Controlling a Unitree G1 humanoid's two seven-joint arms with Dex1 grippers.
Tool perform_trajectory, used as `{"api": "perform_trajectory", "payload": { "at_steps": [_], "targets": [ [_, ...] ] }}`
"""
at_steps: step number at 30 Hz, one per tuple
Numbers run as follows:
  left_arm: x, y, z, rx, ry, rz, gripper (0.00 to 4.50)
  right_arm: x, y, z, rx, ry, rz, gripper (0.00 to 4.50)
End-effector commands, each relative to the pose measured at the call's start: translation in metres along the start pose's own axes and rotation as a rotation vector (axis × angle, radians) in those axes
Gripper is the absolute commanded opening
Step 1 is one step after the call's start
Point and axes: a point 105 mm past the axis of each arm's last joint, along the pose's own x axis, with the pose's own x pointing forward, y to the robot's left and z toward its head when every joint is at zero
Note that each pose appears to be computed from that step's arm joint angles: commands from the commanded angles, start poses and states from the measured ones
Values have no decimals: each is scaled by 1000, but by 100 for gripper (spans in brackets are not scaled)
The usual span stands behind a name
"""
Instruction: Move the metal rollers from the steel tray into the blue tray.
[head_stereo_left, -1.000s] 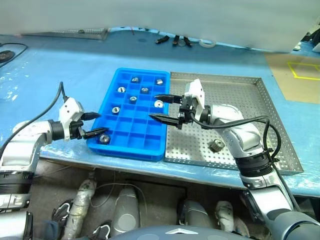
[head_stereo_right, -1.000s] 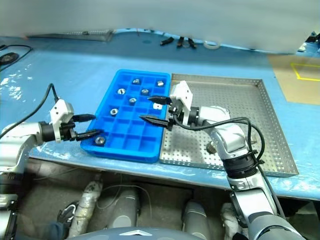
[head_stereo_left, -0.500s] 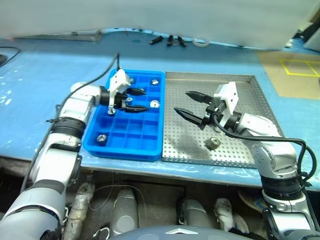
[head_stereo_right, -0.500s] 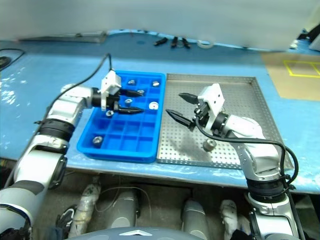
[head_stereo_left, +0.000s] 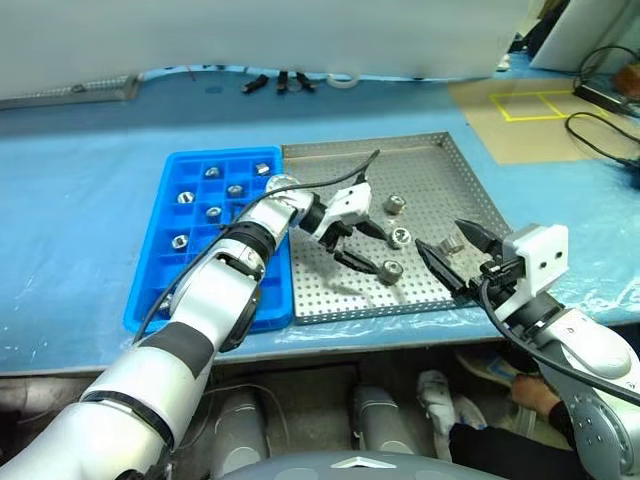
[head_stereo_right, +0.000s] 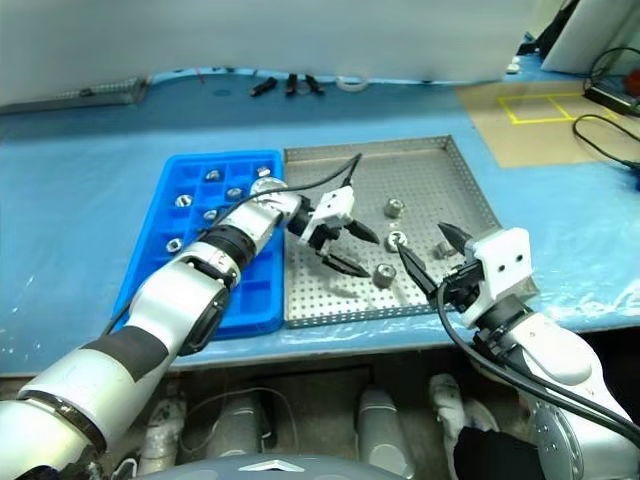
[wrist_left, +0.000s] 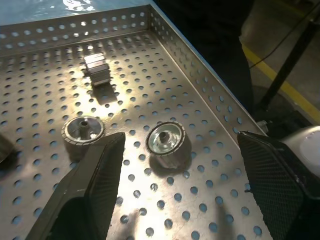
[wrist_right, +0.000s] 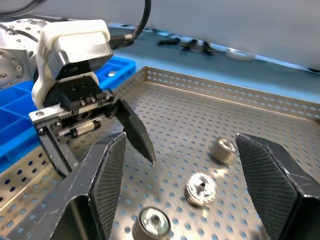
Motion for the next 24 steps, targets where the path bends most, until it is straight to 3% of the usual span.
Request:
{"api": "perform_trajectory", "payload": {
  "at_steps": [1, 5, 10, 14, 24],
  "targets": [
    [10, 4, 4, 43, 47, 13, 376, -11, 1, 11, -21, -38, -58, 369],
    [30, 18, -1, 49, 103, 174, 376, -18, 0, 7, -23, -17, -96, 369],
    [43, 15, -2, 8, 83, 171, 376, -24, -1, 5, -25, -5, -122, 369],
    [50, 10, -10, -12, 108, 161, 446, -25, -2, 4, -26, 2, -133, 369],
    [38, 5, -35, -75, 208, 136, 446, -21, 0, -1, -14, 12, -120, 369]
  ]
}}
